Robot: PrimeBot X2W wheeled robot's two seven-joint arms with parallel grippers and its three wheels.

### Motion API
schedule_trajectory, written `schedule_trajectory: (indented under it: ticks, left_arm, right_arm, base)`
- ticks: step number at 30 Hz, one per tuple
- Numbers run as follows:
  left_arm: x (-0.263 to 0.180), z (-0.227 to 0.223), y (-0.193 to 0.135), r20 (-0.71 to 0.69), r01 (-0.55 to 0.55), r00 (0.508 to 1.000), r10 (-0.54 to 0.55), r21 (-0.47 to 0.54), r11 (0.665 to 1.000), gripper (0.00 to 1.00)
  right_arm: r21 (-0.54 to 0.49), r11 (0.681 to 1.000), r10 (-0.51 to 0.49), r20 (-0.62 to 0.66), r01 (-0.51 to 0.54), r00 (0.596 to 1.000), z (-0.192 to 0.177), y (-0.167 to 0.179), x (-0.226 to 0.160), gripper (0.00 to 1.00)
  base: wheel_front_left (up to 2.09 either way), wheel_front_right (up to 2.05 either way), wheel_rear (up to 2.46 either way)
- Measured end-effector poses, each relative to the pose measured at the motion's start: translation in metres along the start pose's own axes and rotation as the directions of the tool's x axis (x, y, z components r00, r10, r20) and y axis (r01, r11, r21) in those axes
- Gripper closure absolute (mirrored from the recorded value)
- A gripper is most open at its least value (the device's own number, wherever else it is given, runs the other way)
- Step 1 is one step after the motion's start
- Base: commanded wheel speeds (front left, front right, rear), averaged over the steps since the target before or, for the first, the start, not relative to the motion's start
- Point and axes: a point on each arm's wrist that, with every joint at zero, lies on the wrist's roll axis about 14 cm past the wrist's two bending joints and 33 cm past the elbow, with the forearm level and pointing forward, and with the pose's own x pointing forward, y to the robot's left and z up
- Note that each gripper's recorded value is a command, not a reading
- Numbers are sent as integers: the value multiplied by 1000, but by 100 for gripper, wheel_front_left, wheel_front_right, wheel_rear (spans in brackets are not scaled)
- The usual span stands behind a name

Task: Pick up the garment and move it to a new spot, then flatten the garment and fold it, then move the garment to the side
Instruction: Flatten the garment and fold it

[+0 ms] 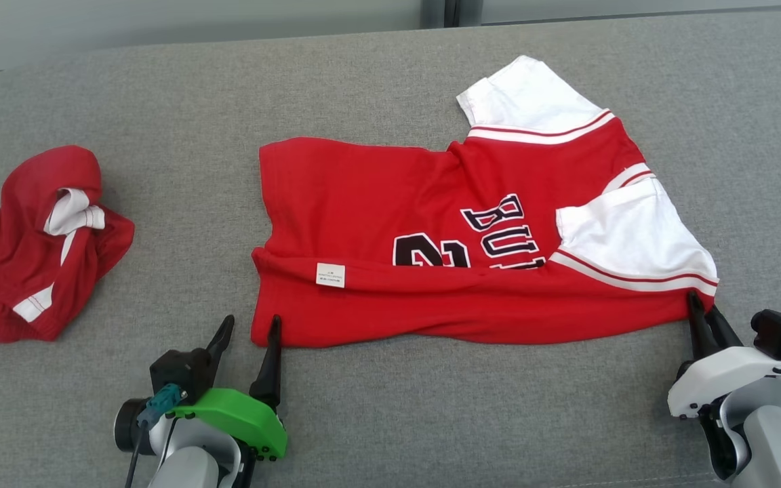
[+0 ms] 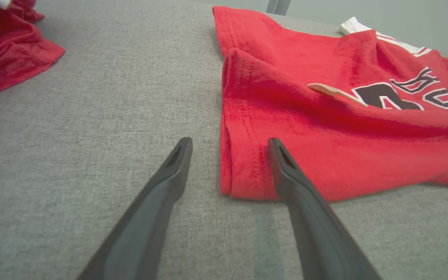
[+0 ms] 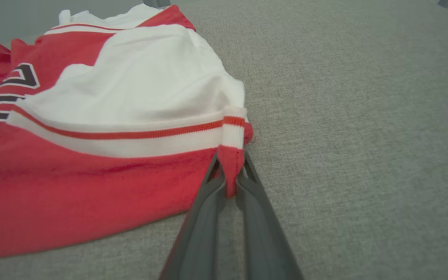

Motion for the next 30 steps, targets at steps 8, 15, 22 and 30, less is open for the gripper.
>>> schedule_trajectory:
  ticks: [8, 15, 22, 30]
  left_arm:
    - [9, -7, -10, -27, 31, 999, -31, -31, 999, 0]
    - [9, -11, -26, -40, 77, 996, -78, -41, 996, 100]
    - [2, -9, -26, -32, 75, 997, -76, -47, 996, 100]
    - [-27, -20, -14, -51, 29, 998, -32, -50, 998, 100]
  right_arm:
    - [-8, 1000, 5, 7, -5, 1000, 2, 0, 0, 100]
    - [-9, 1000, 3, 16, -2, 1000, 5, -1, -1, 100]
    - [-6, 1000, 1, 26, -1, 1000, 8, -1, -5, 100]
    - [2, 1000, -8, 18, 8, 1000, 3, -4, -29, 100]
  base:
    - [0, 0, 0]
    - [0, 0, 0]
    - [0, 0, 0]
    - [0, 0, 0]
